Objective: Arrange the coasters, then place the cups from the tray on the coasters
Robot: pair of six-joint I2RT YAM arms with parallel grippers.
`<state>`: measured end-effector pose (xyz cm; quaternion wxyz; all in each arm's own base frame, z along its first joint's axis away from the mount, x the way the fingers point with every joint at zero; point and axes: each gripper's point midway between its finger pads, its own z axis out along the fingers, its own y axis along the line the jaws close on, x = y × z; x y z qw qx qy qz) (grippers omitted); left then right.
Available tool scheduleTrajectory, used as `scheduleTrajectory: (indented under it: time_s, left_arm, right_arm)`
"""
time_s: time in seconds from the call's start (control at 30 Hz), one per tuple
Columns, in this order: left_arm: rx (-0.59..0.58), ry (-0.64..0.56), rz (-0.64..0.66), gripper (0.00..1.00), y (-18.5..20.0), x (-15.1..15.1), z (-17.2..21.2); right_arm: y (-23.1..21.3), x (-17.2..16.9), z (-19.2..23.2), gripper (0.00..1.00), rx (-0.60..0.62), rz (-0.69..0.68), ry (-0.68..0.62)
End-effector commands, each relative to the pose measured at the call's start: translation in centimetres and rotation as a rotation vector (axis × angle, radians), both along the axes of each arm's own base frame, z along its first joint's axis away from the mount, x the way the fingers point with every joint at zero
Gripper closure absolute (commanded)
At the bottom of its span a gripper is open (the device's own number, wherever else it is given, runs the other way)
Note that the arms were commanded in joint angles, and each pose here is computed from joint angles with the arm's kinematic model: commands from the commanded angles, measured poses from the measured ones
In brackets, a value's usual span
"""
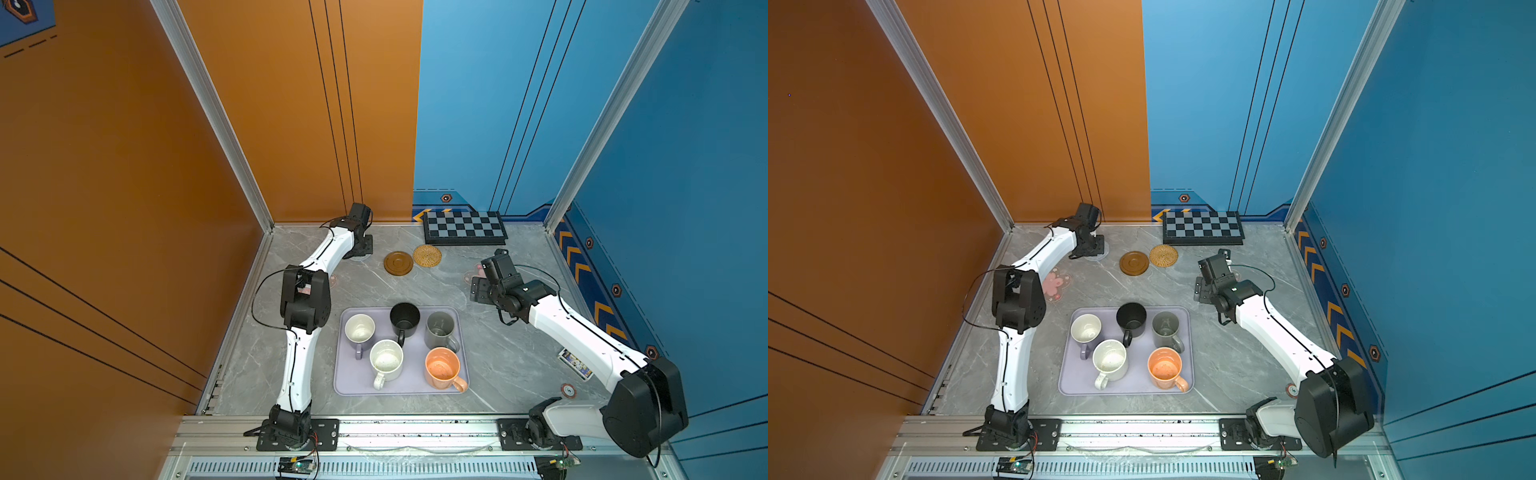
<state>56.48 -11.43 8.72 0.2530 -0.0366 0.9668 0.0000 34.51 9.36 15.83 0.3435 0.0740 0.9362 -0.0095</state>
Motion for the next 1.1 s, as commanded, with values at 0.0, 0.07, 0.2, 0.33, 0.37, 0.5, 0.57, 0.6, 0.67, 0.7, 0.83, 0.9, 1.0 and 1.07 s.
scheduleTrajectory:
  time_s: [0.0, 0.07, 0.2, 0.33, 0.37, 0.5, 0.57, 0.6, 0.67, 0.7, 0.83, 0.9, 1.0, 1.07]
  left_arm:
    - [0.007, -0.011, 0.043, 0.90, 1.1, 1.4, -0.8]
    - [0.004, -0.020, 0.059, 0.90, 1.3, 2.2, -1.3]
    - [-0.004, -0.030, 0.088, 0.90, 1.5, 3.4, -2.2]
    - [-0.019, -0.032, 0.110, 0.90, 1.2, 4.2, -3.4]
    - [-0.025, -0.034, 0.109, 0.90, 1.1, 4.3, -3.6]
    - [-0.041, -0.023, 0.099, 0.90, 0.7, 4.5, -4.5]
    - [-0.043, -0.015, 0.097, 0.89, 0.6, 4.4, -4.7]
    - [-0.042, -0.010, 0.097, 0.89, 0.7, 4.3, -4.9]
    - [-0.041, 0.001, 0.101, 0.89, 0.8, 4.0, -5.2]
    - [-0.048, 0.007, 0.105, 0.88, 0.8, 3.8, -5.3]
    - [-0.079, 0.033, 0.125, 0.88, 1.0, 3.1, -5.6]
    - [-0.083, 0.049, 0.136, 0.88, 1.1, 2.5, -5.9]
    - [-0.101, 0.077, 0.163, 0.88, 1.4, 1.7, -6.4]
    - [-0.119, 0.097, 0.180, 0.89, 1.5, 1.1, -6.7]
  right_arm:
    - [0.7, 1.3, 1.2, 0.11, -0.003, 0.007, -0.054]
    - [1.1, 1.6, 1.4, 0.11, -0.007, 0.024, -0.066]
    - [1.9, 2.1, 1.5, 0.11, -0.013, 0.057, -0.089]
    - [2.6, 2.5, 0.9, 0.11, -0.016, 0.077, -0.081]
    - [2.8, 2.6, 0.8, 0.11, -0.018, 0.082, -0.079]
    - [3.2, 3.0, 0.5, 0.11, -0.042, 0.103, -0.071]
    - [3.3, 3.2, 0.5, 0.11, -0.054, 0.110, -0.069]
    - [3.3, 3.3, 0.6, 0.11, -0.058, 0.113, -0.071]
    - [3.4, 3.4, 0.8, 0.12, -0.059, 0.114, -0.075]
    - [3.4, 3.4, 0.8, 0.11, -0.059, 0.113, -0.076]
    - [3.5, 3.1, 0.8, 0.11, -0.053, 0.113, -0.073]
    - [3.4, 2.9, 0.8, 0.12, -0.059, 0.112, -0.071]
    - [3.2, 2.4, 0.9, 0.11, -0.069, 0.105, -0.072]
    - [3.0, 2.0, 1.1, 0.12, -0.072, 0.101, -0.075]
